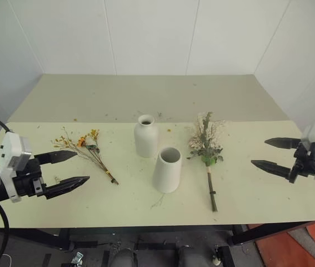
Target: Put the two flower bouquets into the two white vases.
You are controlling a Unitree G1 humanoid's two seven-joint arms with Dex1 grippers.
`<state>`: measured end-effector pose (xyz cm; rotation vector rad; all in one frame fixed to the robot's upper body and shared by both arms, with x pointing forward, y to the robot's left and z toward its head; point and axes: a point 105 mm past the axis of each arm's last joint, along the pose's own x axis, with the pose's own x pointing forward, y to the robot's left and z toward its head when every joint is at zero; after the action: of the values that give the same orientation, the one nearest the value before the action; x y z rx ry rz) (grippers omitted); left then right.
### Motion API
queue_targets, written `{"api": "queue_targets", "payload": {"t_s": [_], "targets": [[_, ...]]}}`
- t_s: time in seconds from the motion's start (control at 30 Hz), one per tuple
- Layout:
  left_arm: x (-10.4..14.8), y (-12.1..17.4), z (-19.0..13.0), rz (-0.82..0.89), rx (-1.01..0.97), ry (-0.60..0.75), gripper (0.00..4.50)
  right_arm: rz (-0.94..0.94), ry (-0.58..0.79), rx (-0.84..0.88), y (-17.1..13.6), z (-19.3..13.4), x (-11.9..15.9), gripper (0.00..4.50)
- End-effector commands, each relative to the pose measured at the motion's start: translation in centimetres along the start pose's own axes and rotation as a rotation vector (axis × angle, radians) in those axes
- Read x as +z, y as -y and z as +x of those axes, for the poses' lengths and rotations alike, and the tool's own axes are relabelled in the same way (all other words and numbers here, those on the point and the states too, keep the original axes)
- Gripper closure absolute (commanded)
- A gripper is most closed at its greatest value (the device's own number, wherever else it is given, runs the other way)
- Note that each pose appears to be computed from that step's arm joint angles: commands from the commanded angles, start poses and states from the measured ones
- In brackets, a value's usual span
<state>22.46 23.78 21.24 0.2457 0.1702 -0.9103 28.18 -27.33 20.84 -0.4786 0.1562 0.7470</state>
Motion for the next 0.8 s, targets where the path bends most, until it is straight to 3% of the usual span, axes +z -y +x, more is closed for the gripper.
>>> {"api": "queue_targets", "payload": {"t_s": [0.03, 0.8], "targets": [[1.05, 0.17, -0.28, 0.048, 0.004, 0.027, 0.00, -0.042, 0.027, -0.026, 0.55, -0.30, 1.09, 0.04], [1.24, 0.16, 0.25, 0.051, -0.015, 0.042, 0.00, -0.049, 0.018, -0.046, 0.67, 0.52, 1.44, 0.04]]}}
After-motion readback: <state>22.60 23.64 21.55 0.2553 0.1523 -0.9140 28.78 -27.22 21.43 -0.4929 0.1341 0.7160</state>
